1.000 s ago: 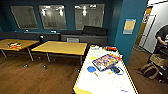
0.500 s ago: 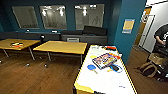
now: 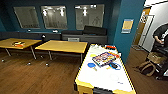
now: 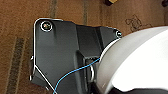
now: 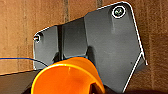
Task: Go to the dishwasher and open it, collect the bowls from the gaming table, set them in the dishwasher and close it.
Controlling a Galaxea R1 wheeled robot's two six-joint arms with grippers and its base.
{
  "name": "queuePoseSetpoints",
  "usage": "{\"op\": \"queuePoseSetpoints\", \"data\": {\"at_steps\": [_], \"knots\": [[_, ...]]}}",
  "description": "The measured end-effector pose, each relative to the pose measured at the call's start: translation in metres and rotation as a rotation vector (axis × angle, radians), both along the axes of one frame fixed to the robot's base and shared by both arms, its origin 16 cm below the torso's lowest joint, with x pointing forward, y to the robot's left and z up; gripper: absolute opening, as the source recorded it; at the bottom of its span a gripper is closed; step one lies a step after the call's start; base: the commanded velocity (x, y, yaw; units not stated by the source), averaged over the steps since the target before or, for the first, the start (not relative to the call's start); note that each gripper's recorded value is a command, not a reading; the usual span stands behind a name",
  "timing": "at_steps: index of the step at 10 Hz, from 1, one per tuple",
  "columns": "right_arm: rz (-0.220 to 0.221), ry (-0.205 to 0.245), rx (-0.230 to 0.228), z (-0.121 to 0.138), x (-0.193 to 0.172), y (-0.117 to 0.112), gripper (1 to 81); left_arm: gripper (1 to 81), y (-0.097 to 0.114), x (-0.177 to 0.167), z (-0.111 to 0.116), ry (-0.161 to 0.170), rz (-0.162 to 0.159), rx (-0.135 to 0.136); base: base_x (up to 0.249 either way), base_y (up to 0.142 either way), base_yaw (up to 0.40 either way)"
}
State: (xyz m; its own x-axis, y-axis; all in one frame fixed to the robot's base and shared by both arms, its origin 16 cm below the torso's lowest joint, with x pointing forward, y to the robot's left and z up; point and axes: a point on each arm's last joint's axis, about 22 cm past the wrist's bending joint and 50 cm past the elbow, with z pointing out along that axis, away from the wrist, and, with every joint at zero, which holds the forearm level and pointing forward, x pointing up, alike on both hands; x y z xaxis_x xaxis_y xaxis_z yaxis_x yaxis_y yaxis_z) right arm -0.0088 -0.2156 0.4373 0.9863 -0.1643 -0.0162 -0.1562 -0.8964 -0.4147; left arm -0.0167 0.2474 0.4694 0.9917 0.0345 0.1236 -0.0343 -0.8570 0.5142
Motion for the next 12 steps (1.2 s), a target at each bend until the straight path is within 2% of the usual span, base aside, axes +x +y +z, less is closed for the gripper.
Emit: {"op": "queuePoseSetpoints", "data": {"at_steps": [3, 5, 12], "knots": [[0.004, -0.002, 0.010, -0.0004, -0.0002, 0.0110, 1.0, 1.0, -0.0021, -0.0002, -0.0002, 0.000, 0.000, -0.002, -0.135, 0.000, 0.000], [0.005, -0.002, -0.001, -0.0018, -0.0003, 0.0055, 1.0, 1.0, -0.0004, -0.0003, -0.0007, 0.000, 0.000, 0.001, -0.147, 0.000, 0.000], [0.013, -0.005, 0.006, -0.0016, -0.0005, 0.0113, 1.0, 1.0, -0.0051, -0.0007, -0.0006, -0.004, -0.010, -0.005, -0.150, 0.000, 0.000]]}}
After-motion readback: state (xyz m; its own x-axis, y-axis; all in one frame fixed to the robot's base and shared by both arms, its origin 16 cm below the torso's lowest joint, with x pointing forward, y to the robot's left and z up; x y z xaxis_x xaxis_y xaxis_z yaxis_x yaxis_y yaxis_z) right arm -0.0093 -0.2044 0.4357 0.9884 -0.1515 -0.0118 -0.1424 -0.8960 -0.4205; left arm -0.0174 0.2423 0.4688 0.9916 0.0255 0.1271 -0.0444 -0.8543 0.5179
